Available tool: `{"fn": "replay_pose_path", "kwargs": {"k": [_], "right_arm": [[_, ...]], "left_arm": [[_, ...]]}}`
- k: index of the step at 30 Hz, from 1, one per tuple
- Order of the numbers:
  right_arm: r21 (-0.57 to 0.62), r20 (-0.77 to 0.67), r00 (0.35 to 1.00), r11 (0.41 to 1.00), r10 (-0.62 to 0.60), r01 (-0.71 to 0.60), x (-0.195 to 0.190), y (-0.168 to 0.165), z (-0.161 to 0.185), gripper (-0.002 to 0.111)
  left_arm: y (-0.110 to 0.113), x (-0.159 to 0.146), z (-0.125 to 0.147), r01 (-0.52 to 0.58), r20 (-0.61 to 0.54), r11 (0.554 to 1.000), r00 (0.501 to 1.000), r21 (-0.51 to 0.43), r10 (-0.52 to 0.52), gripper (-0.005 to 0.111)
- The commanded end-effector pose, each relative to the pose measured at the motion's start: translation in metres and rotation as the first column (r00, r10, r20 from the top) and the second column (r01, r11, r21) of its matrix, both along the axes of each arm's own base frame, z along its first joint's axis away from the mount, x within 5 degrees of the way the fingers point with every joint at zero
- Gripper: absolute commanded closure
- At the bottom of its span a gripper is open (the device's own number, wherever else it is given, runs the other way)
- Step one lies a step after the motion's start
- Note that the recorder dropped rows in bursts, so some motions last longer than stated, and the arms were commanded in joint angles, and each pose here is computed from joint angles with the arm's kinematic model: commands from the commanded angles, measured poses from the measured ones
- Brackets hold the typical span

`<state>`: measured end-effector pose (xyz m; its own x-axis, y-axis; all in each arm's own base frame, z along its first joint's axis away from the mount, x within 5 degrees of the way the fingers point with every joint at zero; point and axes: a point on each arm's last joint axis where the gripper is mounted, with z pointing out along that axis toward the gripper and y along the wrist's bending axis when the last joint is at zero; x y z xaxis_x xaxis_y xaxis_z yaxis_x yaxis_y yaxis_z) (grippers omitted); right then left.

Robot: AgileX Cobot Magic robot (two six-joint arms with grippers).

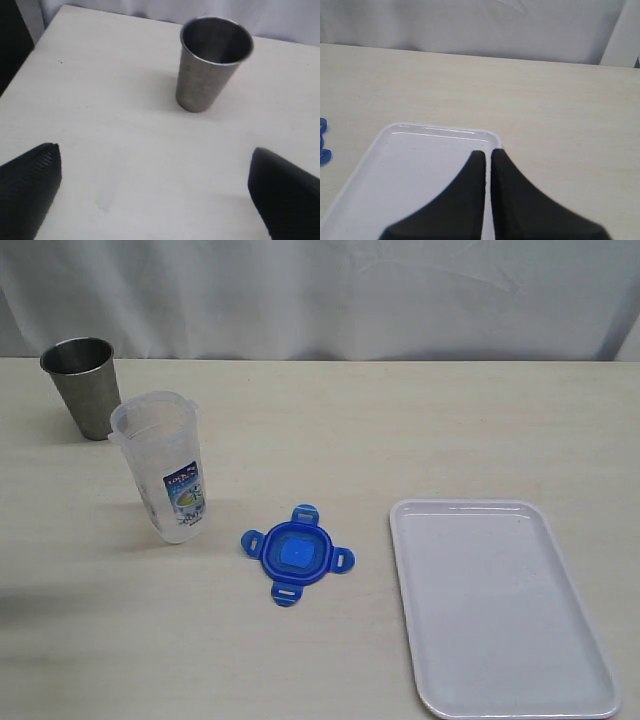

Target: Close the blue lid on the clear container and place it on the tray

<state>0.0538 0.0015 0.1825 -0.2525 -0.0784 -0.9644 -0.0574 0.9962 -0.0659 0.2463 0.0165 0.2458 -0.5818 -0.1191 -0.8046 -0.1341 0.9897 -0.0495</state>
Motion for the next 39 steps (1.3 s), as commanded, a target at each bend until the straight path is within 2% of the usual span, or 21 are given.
{"fn": "replay_pose_path", "kwargs": {"k": [1, 6, 10, 16, 19, 22, 24, 26, 29, 31, 36, 39], "right_arm": [[-0.005, 0.005, 1.000, 1.000, 0.002, -0.002, 0.000, 0.000, 0.000, 0.104], [-0.005, 0.005, 1.000, 1.000, 0.002, -0.002, 0.000, 0.000, 0.000, 0.104], [-0.005, 0.005, 1.000, 1.000, 0.002, -0.002, 0.000, 0.000, 0.000, 0.104], [-0.005, 0.005, 1.000, 1.000, 0.002, -0.002, 0.000, 0.000, 0.000, 0.104], [-0.005, 0.005, 1.000, 1.000, 0.002, -0.002, 0.000, 0.000, 0.000, 0.104], [-0.005, 0.005, 1.000, 1.000, 0.002, -0.002, 0.000, 0.000, 0.000, 0.104], [-0.005, 0.005, 1.000, 1.000, 0.002, -0.002, 0.000, 0.000, 0.000, 0.104], [-0.005, 0.005, 1.000, 1.000, 0.002, -0.002, 0.000, 0.000, 0.000, 0.104], [-0.005, 0.005, 1.000, 1.000, 0.002, -0.002, 0.000, 0.000, 0.000, 0.104], [-0.005, 0.005, 1.000, 1.000, 0.002, -0.002, 0.000, 0.000, 0.000, 0.104], [-0.005, 0.005, 1.000, 1.000, 0.002, -0.002, 0.000, 0.000, 0.000, 0.104], [-0.005, 0.005, 1.000, 1.000, 0.002, -0.002, 0.000, 0.000, 0.000, 0.104]], "left_arm": [[-0.029, -0.004, -0.001, 0.104, -0.038, 0.995, 0.994, -0.007, -0.104, 0.002], [-0.062, -0.013, -0.006, 0.228, -0.110, 0.974, 0.968, -0.008, -0.227, 0.002], [-0.083, -0.024, -0.013, 0.285, -0.201, 0.958, 0.937, -0.037, -0.287, 0.002], [-0.112, -0.036, -0.014, 0.377, -0.213, 0.922, 0.897, -0.084, -0.386, 0.003], [-0.124, -0.042, -0.015, 0.417, -0.220, 0.903, 0.876, -0.101, -0.429, 0.015], [-0.136, -0.047, -0.013, 0.482, -0.199, 0.871, 0.848, -0.091, -0.490, 0.035], [-0.145, -0.051, -0.012, 0.525, -0.178, 0.846, 0.828, -0.091, -0.533, 0.044], [-0.154, -0.055, -0.011, 0.556, -0.161, 0.826, 0.810, -0.099, -0.564, 0.045], [-0.161, -0.060, -0.012, 0.573, -0.163, 0.810, 0.794, -0.120, -0.586, 0.045], [-0.163, -0.061, -0.016, 0.555, -0.194, 0.818, 0.795, -0.151, -0.575, 0.045], [-0.169, -0.054, -0.044, 0.538, -0.312, 0.829, 0.770, -0.152, -0.556, 0.045], [-0.174, -0.048, -0.059, 0.534, -0.345, 0.832, 0.760, -0.149, -0.550, 0.045]]}}
